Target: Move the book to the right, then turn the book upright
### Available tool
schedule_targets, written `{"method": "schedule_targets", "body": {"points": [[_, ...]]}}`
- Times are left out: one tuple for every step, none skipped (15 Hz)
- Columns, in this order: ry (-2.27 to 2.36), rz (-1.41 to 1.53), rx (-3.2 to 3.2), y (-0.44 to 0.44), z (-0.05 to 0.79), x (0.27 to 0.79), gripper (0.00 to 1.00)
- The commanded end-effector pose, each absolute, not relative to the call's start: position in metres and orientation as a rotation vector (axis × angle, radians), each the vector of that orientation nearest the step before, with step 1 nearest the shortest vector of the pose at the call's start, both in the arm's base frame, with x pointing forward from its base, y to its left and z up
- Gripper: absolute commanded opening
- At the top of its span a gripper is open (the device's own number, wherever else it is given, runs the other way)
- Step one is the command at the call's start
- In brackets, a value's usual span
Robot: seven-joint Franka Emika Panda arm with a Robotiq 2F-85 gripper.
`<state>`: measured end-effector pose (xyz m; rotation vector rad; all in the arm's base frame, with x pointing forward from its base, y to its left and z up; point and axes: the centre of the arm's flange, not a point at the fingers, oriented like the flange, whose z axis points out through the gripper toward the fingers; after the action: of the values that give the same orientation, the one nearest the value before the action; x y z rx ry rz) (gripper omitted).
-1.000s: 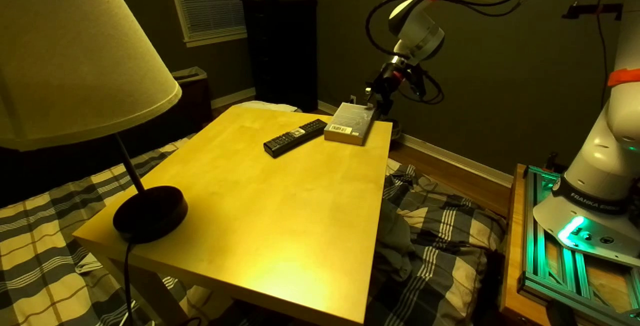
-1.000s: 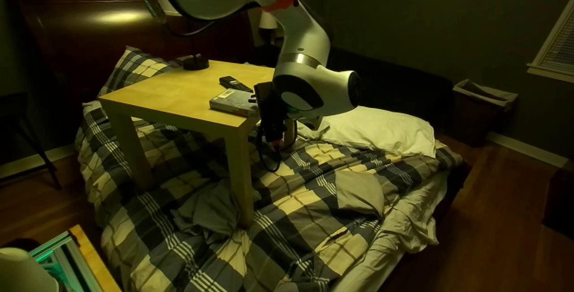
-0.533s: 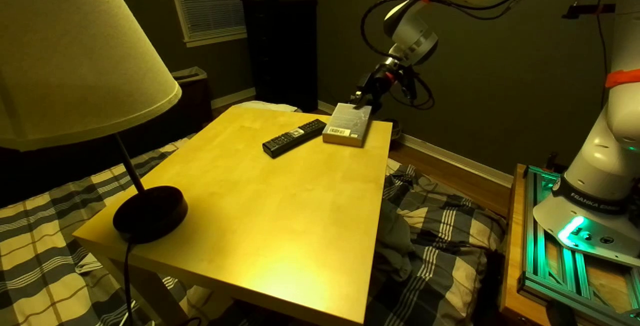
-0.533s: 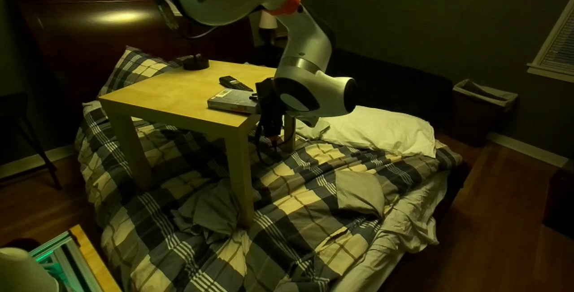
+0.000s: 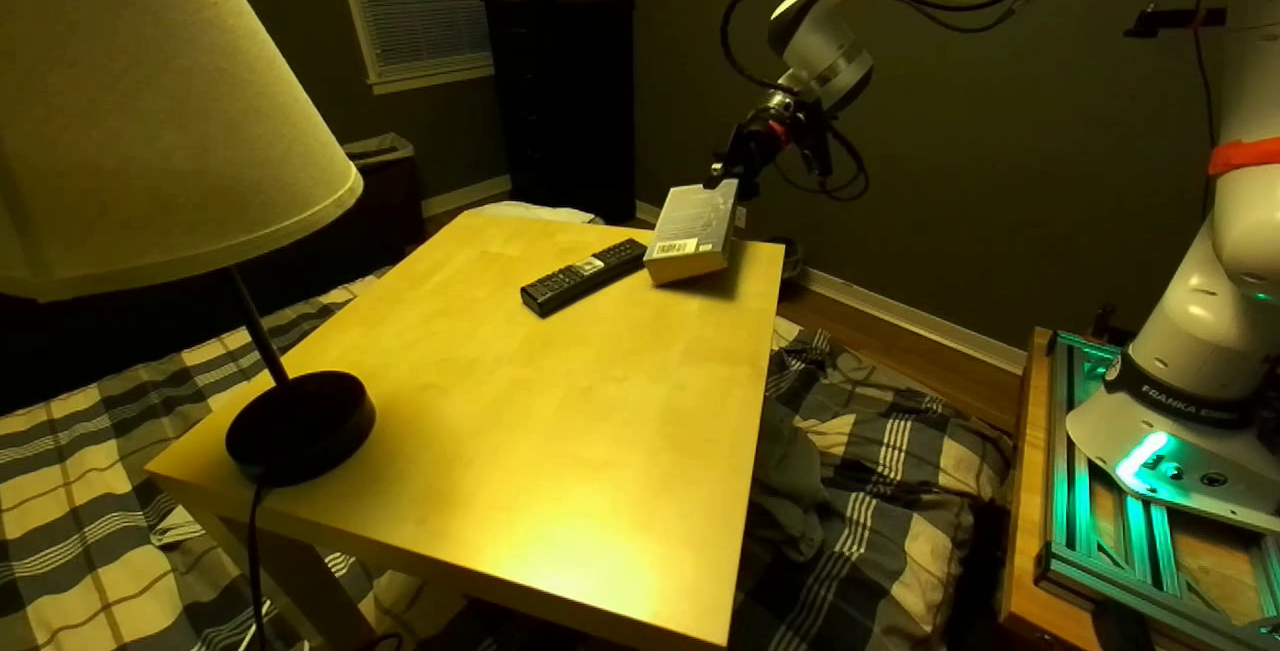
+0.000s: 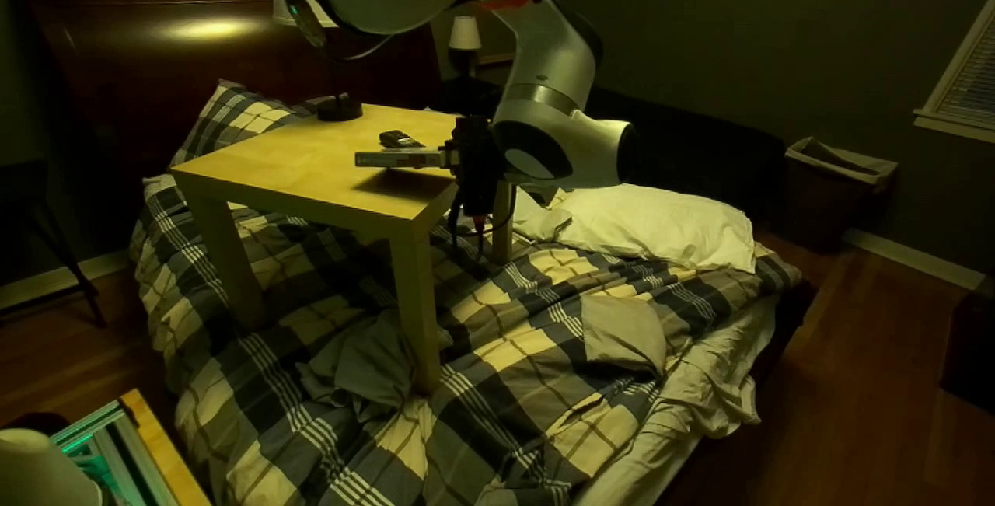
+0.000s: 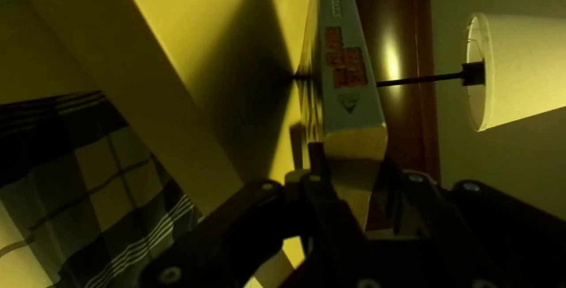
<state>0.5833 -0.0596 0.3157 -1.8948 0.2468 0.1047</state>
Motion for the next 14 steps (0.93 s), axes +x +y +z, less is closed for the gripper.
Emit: {"method": "schedule_targets", "body": {"points": [[0.259,0.242,-1.822,-0.056,0.363,0.594,0.07],[0.269,0.327,-1.788,-0.052,0.379,0.596,0.07],[0.254,0.384,-1.761,-0.044,0.394,0.594,0.07],[0.260,0.454,-1.752,-0.036,0.407,0.592,0.07],[0.273,0.513,-1.762,-0.030,0.417,0.589,0.07],[0.316,0.569,-1.787,-0.024,0.426,0.585,0.07],[0.357,0.586,-1.838,-0.020,0.432,0.583,0.07],[0.386,0.588,-1.891,-0.014,0.437,0.579,0.07],[0.408,0.615,-1.930,-0.008,0.442,0.575,0.07],[0.434,0.632,-1.974,-0.004,0.445,0.573,0.07],[0.466,0.653,-2.012,0.001,0.447,0.570,0.07],[0.502,0.675,-2.051,0.005,0.448,0.569,0.07],[0.545,0.717,-2.072,0.009,0.449,0.569,0.07],[0.529,0.745,-2.068,0.011,0.452,0.567,0.07]]}}
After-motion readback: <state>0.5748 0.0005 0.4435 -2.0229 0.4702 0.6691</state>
